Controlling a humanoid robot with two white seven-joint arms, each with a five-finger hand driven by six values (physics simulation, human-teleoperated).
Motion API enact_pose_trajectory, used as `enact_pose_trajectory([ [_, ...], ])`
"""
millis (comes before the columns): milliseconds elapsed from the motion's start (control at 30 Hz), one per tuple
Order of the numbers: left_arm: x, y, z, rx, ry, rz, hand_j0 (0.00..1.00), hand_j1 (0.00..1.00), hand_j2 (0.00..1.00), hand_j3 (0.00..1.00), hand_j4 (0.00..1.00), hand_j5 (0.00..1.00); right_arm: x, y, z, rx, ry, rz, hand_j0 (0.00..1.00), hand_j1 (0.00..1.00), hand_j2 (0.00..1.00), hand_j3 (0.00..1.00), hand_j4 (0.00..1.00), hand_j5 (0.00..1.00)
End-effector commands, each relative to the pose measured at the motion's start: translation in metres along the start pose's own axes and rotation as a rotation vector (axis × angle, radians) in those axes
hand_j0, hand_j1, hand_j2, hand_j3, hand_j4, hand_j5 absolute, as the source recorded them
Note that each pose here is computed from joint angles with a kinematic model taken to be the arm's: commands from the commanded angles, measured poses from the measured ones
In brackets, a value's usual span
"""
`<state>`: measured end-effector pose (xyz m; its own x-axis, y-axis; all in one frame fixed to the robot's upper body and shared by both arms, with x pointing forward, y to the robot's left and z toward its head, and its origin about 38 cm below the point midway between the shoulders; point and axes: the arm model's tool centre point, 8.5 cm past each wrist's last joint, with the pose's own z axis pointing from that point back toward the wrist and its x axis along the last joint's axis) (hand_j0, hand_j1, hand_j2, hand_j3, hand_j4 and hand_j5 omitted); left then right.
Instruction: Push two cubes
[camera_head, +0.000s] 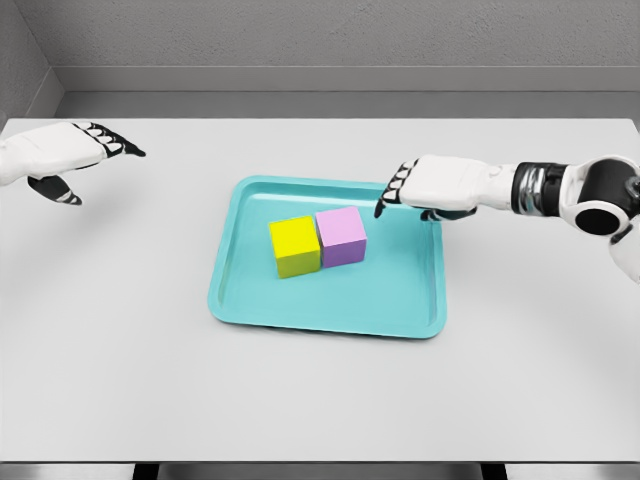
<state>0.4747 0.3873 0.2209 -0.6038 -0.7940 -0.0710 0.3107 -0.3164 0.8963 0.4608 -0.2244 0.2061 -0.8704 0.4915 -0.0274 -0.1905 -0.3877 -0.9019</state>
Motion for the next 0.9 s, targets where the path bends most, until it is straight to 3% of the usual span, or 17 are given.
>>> enact_pose_trajectory([
  [0, -0.001, 0.001, 0.001, 0.004, 0.002, 0.004, 1.00, 1.00, 1.00, 1.00, 1.00, 1.00, -0.004, 0.009, -0.016, 0.013, 0.007, -0.034, 0.72, 0.72, 0.72, 0.72, 0.72, 0.72],
  [267, 0.000, -0.001, 0.001, 0.002, 0.001, 0.006, 1.00, 1.00, 1.00, 1.00, 1.00, 1.00, -0.010, 0.018, -0.019, 0.041, 0.026, -0.048, 0.72, 0.72, 0.72, 0.72, 0.72, 0.72],
  [467, -0.002, -0.002, 0.004, -0.002, 0.006, 0.008, 1.00, 1.00, 1.00, 1.00, 1.00, 1.00, -0.003, 0.019, -0.039, 0.049, 0.004, -0.054, 0.72, 0.72, 0.72, 0.72, 0.72, 0.72],
  [867, -0.003, -0.002, 0.005, -0.001, 0.007, 0.009, 1.00, 1.00, 1.00, 1.00, 1.00, 1.00, -0.008, 0.025, -0.038, 0.062, 0.016, -0.065, 0.72, 0.72, 0.72, 0.72, 0.72, 0.72],
])
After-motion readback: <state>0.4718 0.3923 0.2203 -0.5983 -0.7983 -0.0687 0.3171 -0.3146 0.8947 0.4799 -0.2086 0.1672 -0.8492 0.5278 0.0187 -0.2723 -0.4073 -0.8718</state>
